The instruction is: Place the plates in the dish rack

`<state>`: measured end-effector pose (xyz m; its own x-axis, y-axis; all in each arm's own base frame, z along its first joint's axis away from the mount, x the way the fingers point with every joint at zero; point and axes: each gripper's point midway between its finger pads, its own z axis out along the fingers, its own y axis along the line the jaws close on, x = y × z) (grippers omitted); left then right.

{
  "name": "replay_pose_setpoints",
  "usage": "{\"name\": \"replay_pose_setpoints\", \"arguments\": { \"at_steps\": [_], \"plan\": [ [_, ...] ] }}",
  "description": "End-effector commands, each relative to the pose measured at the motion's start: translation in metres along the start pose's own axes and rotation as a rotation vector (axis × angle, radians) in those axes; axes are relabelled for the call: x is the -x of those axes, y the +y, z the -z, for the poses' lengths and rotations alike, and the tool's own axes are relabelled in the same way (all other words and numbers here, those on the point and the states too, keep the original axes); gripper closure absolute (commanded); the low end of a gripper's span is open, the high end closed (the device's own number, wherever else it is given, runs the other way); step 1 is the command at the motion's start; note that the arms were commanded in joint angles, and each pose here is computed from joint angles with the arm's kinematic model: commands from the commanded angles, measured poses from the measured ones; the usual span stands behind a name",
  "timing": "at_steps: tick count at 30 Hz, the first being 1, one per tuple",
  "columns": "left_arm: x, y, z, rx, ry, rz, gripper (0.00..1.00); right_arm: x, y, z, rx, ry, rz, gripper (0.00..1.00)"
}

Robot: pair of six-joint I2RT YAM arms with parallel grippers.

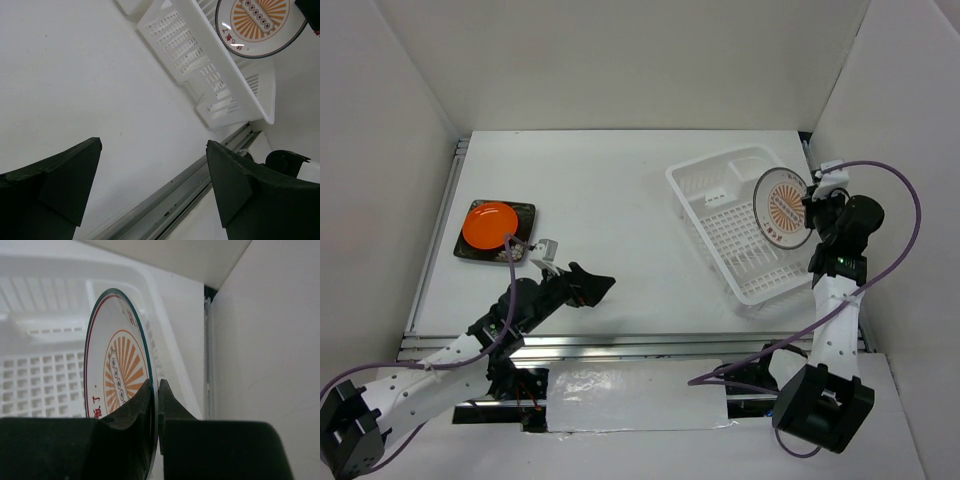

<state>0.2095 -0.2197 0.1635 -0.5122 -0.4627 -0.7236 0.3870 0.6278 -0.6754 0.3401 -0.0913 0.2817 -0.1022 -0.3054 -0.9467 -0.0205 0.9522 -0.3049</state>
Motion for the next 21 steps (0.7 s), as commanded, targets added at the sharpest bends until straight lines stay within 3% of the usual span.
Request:
{"name": "replay_pose_setpoints", "arguments": {
  "at_steps": [1, 10, 21],
  "plan": [
    [0.004, -0.001, 0.001, -0.01, -0.025, -0.02, 0.0, 0.005, -0.004, 0.001, 0.04, 0.023, 0.119, 1.0],
    [0.002, -0.002, -0.002, -0.012, -0.02, -0.024, 0.01, -0.028, -0.024, -0.002, -0.033, 0.112, 0.238, 1.0],
    [-0.001, -0.002, -0.003, -0.015, -0.008, -0.024, 0.01, -0.037, -0.036, 0.001, -0.106, 0.126, 0.314, 1.0]
  ]
}}
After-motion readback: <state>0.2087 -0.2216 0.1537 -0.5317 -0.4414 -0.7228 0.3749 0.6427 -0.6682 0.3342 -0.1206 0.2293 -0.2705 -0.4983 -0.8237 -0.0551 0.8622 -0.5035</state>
